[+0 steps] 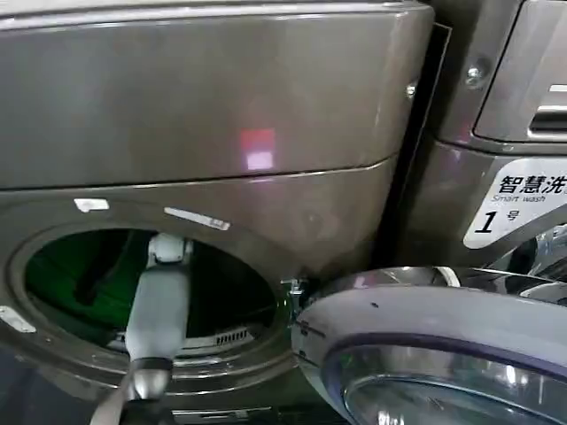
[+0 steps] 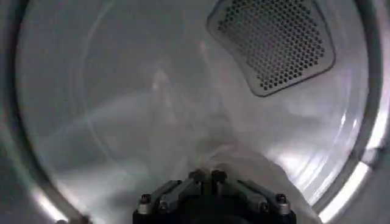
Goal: Grasp the clothes from the dryer.
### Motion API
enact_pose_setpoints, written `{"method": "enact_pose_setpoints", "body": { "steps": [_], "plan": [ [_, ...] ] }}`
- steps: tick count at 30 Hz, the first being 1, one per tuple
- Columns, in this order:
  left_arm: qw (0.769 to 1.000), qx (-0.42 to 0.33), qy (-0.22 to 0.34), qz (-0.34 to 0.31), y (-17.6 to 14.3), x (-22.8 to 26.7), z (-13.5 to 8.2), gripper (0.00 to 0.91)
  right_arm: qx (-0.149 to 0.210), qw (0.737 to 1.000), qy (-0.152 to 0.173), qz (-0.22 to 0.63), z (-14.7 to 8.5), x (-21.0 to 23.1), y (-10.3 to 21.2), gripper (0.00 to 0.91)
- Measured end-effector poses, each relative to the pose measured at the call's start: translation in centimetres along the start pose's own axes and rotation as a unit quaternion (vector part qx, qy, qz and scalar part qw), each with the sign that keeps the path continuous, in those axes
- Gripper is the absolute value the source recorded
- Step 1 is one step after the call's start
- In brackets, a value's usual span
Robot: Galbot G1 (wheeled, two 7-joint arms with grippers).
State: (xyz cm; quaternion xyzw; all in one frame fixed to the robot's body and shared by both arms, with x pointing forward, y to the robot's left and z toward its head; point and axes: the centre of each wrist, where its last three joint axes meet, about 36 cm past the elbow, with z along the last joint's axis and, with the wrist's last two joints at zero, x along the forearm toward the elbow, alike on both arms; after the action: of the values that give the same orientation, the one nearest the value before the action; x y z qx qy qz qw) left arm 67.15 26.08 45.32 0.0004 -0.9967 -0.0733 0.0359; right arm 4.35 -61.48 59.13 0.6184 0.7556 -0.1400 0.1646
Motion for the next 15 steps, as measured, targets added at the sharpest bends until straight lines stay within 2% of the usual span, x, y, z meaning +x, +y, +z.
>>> {"method": "enact_pose_setpoints", "body": {
  "steps": [15],
  "plan": [
    [0.999,0.026,0.015,-0.023,-0.38,0.17,0.57,0.0,0.002,0.999,-0.006,0.032,-0.72,-0.4,-0.9,0.907]
  ]
}}
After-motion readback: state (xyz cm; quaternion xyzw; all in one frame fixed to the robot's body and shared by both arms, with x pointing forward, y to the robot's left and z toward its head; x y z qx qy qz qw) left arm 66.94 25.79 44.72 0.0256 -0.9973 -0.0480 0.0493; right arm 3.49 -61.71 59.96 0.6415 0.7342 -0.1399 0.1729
